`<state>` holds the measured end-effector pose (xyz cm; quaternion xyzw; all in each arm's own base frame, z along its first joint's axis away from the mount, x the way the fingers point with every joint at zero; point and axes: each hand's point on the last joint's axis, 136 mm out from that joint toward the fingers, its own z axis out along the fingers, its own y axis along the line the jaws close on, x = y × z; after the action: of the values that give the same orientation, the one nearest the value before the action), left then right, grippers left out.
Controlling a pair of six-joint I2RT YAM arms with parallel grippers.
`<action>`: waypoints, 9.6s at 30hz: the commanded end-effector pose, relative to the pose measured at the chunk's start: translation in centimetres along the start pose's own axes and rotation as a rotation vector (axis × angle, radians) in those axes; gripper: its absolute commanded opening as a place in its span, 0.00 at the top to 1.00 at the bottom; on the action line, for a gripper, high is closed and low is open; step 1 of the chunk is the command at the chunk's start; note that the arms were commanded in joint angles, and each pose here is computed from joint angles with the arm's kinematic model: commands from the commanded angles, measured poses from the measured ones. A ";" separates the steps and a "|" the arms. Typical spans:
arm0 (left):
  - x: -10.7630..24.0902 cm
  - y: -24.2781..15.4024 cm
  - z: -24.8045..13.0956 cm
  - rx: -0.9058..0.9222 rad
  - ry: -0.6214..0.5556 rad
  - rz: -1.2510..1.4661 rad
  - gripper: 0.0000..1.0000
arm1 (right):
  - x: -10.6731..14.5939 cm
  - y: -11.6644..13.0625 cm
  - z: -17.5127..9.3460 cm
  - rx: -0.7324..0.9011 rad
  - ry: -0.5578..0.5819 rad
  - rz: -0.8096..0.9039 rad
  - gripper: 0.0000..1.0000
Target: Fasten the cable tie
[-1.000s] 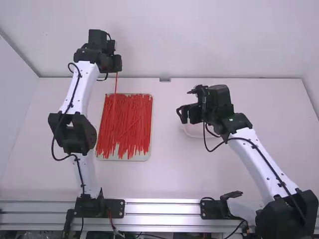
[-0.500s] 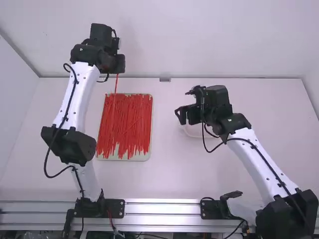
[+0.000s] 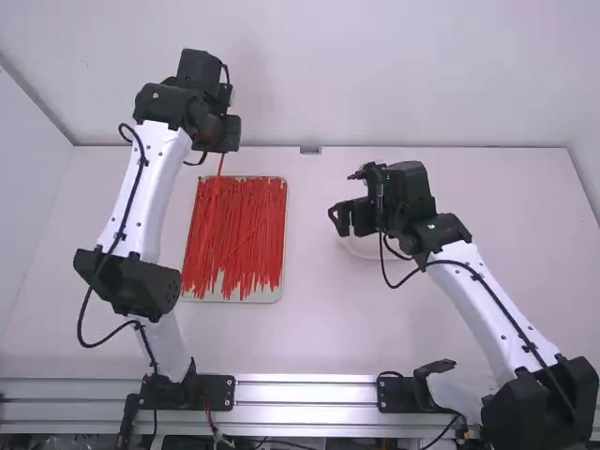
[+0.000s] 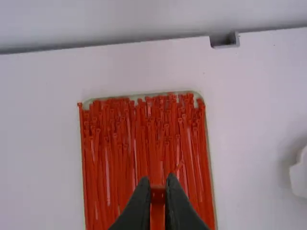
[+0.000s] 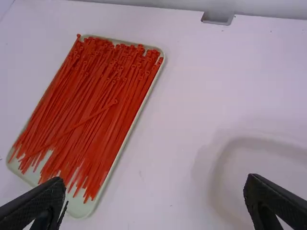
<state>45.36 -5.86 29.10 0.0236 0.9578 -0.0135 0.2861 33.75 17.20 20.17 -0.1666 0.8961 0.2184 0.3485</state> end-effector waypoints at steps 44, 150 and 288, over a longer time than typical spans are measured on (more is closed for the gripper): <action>8.5 -2.2 -9.3 0.264 -0.472 -0.183 0.98 | -4.5 10.4 -2.2 -0.461 -0.163 -0.111 0.01; 6.9 -15.8 -20.7 1.416 -0.831 0.678 0.29 | -9.8 16.9 -9.4 -0.755 -0.633 -0.704 1.00; -0.3 -11.2 -11.1 1.341 0.196 -0.437 0.98 | -2.6 21.2 -11.7 -0.801 -1.191 -1.824 0.63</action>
<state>38.90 -17.05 37.92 -0.0062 0.7531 -0.6490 0.1076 19.82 29.75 34.42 -0.7231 0.0197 0.1972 0.6617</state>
